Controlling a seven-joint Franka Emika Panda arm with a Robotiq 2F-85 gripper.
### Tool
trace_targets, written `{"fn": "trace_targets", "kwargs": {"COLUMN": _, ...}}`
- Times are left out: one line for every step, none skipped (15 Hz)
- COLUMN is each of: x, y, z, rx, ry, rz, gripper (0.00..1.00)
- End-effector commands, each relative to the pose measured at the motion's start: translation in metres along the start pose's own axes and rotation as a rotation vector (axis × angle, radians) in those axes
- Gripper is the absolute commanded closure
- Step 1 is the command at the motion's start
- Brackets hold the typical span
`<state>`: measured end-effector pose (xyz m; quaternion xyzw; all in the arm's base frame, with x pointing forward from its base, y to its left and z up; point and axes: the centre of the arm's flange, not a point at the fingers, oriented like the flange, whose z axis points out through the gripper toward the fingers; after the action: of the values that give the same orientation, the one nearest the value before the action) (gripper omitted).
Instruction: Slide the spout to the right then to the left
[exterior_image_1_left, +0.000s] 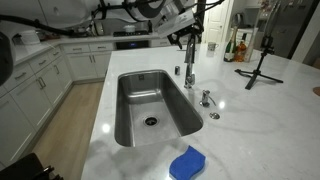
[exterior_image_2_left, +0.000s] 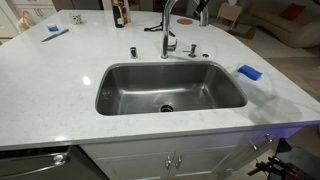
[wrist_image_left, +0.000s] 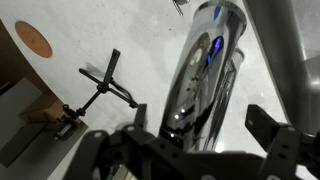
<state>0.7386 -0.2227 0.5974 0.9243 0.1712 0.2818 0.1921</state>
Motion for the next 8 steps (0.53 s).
{"fn": "trace_targets", "kwargs": {"x": -0.013, "y": 0.002, "z": 0.001, "rx": -0.01, "ry": -0.002, "rz": -0.018, "gripper": 0.0}}
{"fn": "trace_targets", "kwargs": {"x": -0.016, "y": 0.004, "z": 0.004, "rx": -0.02, "ry": -0.011, "rz": -0.016, "gripper": 0.0}}
{"fn": "trace_targets", "kwargs": {"x": -0.018, "y": 0.007, "z": 0.007, "rx": -0.032, "ry": -0.018, "rz": -0.013, "gripper": 0.0}}
{"fn": "trace_targets", "kwargs": {"x": -0.022, "y": 0.01, "z": 0.012, "rx": -0.055, "ry": -0.024, "rz": -0.011, "gripper": 0.0}}
{"fn": "trace_targets", "kwargs": {"x": -0.024, "y": 0.013, "z": 0.015, "rx": -0.071, "ry": -0.029, "rz": -0.014, "gripper": 0.0}}
{"fn": "trace_targets", "kwargs": {"x": -0.027, "y": 0.017, "z": 0.021, "rx": -0.11, "ry": -0.032, "rz": -0.015, "gripper": 0.0}}
{"fn": "trace_targets", "kwargs": {"x": -0.03, "y": 0.02, "z": 0.025, "rx": -0.132, "ry": -0.035, "rz": -0.021, "gripper": 0.0}}
{"fn": "trace_targets", "kwargs": {"x": -0.031, "y": 0.023, "z": 0.03, "rx": -0.149, "ry": -0.034, "rz": -0.027, "gripper": 0.0}}
